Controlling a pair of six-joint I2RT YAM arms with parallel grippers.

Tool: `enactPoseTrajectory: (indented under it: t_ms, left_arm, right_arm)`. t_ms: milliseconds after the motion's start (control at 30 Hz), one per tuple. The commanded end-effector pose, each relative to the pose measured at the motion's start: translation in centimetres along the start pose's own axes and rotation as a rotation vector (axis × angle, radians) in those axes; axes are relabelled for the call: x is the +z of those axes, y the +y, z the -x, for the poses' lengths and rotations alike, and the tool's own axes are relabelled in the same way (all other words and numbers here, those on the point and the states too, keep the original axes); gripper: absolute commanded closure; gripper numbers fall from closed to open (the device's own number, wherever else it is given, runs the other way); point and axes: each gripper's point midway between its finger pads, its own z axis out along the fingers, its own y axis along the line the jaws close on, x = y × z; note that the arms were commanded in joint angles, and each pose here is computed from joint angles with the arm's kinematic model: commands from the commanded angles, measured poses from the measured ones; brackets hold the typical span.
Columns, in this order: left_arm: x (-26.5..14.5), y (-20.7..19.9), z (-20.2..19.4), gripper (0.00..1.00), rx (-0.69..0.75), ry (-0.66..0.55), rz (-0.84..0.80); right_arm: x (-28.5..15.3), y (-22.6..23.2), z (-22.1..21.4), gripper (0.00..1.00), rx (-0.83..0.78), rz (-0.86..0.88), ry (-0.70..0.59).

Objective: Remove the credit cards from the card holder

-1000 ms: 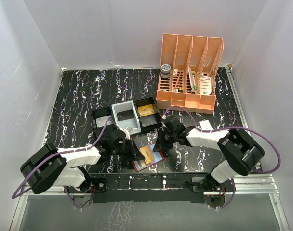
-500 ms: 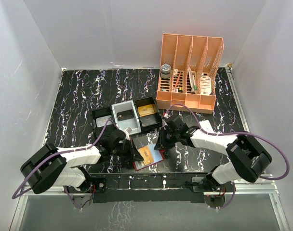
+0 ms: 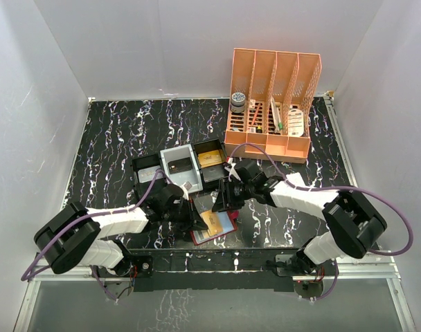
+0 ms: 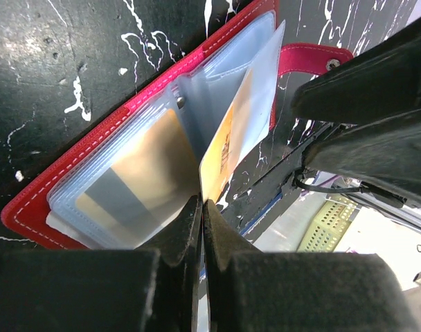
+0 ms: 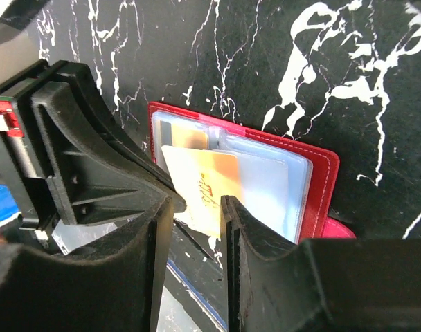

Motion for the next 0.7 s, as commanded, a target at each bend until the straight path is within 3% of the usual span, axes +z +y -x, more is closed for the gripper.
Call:
enactPoseTrajectory:
  t_ms: [0,167,667]
  left_arm:
    - [0.0,-1.0,0.4,1.00,0.013,0.004,-0.020]
    - [-0.1,-1.1,0.3,1.00,0.006,0.006,-0.033]
    - [-0.7,-1.4,0.1,1.00,0.023,0.009,-0.038]
  right_arm:
    - [0.9,1.5,0.4,0.68,-0.049,0.067,0.003]
    - [2.1,-0.7,-0.6,0.70,-0.029,-0.012,0.054]
    - [2.0,-4.0,-1.4,0.80,0.011,-0.163,0.047]
